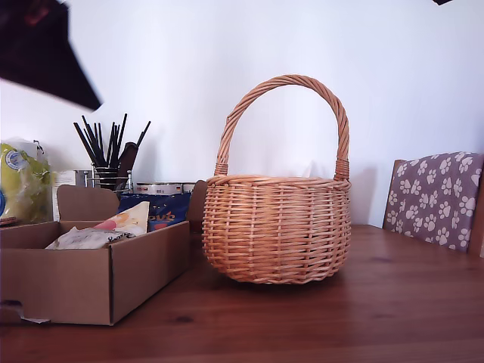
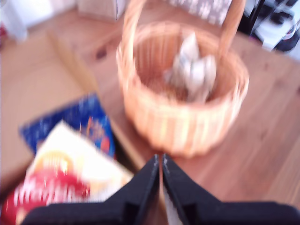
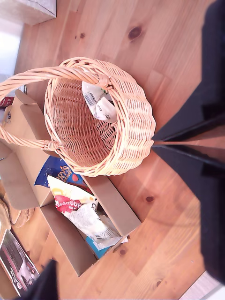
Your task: Move the bags of Easter eggs from the cardboard box on the left into the woven basket on the right side.
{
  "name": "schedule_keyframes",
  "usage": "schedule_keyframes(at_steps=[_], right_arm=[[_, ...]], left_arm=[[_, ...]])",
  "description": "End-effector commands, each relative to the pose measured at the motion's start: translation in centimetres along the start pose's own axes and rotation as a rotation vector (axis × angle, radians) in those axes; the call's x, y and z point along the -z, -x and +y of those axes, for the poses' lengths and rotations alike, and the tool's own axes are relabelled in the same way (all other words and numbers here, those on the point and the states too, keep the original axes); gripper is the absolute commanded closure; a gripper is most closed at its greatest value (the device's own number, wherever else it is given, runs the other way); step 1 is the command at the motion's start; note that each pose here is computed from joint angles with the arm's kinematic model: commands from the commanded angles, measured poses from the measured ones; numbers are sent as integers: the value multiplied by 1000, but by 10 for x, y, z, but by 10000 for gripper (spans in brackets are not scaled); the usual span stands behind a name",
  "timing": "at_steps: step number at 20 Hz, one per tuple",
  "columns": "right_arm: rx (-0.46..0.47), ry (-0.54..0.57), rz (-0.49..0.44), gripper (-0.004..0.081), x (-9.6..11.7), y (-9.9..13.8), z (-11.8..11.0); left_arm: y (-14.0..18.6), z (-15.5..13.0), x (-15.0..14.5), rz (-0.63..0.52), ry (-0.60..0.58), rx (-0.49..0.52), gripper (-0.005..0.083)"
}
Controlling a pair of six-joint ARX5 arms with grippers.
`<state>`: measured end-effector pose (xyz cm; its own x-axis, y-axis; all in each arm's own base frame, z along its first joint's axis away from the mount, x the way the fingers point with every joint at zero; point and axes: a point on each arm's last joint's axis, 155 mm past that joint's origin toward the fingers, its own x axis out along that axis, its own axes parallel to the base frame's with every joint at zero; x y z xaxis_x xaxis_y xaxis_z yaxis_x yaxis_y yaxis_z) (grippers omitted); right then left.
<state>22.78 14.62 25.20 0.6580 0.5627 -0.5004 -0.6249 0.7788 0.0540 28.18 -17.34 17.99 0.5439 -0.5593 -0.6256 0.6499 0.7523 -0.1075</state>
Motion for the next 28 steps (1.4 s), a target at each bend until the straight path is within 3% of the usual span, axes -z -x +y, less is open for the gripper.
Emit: schedule_keyframes(at_steps=[1, 2, 3, 20, 26, 28], right_arm=[[-3, 0, -1, 783, -1, 0, 0], [-4, 0, 0, 783, 0, 0, 0], [-4, 0, 1, 783, 0, 0, 0], [-2, 3, -10, 783, -3, -1, 0], [-2, 4, -13, 783, -4, -1, 0], [-2, 4, -13, 783, -4, -1, 0]], left_arm=[[-8, 0, 8, 33, 12, 8, 312], [-11, 5, 10, 44, 39, -11, 20], [-17, 10, 14, 66, 43, -35, 9], [-95, 64, 102, 425, 55, -320, 26], [-112, 67, 125, 488, 69, -320, 32], [-112, 67, 132, 515, 84, -322, 119]])
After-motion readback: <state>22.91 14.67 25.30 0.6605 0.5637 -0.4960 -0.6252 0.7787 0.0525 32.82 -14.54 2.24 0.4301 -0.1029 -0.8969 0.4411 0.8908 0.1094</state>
